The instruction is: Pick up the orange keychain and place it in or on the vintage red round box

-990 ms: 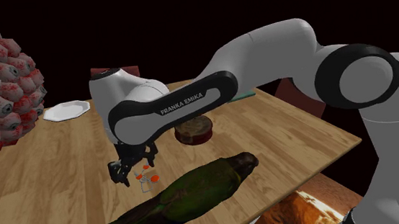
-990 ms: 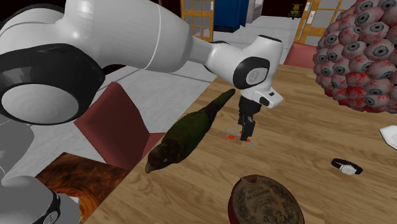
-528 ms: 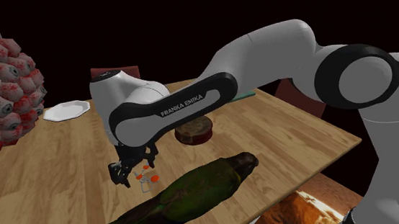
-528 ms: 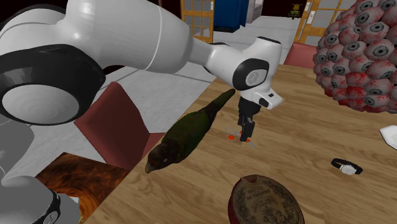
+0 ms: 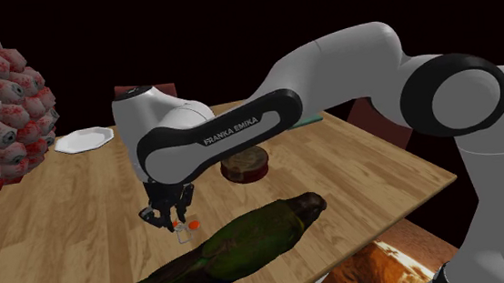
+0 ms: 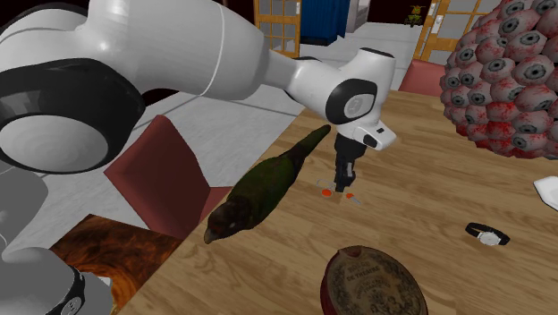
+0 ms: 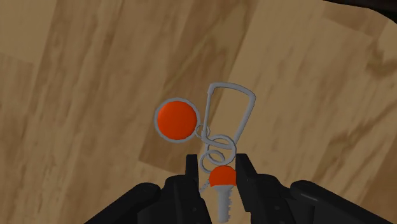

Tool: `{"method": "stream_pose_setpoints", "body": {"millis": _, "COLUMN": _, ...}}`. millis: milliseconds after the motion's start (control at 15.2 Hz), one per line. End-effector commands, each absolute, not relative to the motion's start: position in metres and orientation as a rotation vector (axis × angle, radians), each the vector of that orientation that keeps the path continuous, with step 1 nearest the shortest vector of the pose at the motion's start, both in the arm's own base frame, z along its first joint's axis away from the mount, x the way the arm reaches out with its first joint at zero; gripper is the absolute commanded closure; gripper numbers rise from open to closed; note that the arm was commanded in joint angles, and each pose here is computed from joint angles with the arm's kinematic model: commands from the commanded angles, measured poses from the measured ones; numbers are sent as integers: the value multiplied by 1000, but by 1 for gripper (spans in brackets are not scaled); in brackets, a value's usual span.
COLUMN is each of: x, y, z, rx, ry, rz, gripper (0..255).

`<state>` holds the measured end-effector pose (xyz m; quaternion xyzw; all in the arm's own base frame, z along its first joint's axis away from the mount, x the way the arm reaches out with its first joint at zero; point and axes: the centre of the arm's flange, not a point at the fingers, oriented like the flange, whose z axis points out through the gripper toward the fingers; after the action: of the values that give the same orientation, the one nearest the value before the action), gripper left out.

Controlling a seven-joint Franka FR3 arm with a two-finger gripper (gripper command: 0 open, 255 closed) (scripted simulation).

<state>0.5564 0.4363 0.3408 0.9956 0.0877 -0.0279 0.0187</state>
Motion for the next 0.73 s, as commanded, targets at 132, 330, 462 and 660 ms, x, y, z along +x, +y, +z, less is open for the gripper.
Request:
{"method": "stream_pose_setpoints", "body": {"millis": 132, "x": 559, "y": 434, "z": 340, "rx": 3082, "ry": 265, "rz": -99, "gripper": 255}}
{"method": "stream_pose_setpoints", "body": {"millis": 330, "x": 559, "y": 434, "z": 355, "rx": 3082, "ry": 265, "rz": -99, "gripper": 255}}
{"method": "stream_pose_setpoints", "body": {"millis": 462, "x": 559, "y": 434, "z": 366, "rx": 3082, "ry": 265, "rz": -99, "gripper": 255}}
{"method": "stream_pose_setpoints", "body": {"millis": 660, "x": 559, "y": 434, "z": 382, "rx": 3082, "ry": 265, "rz": -99, "gripper": 255}}
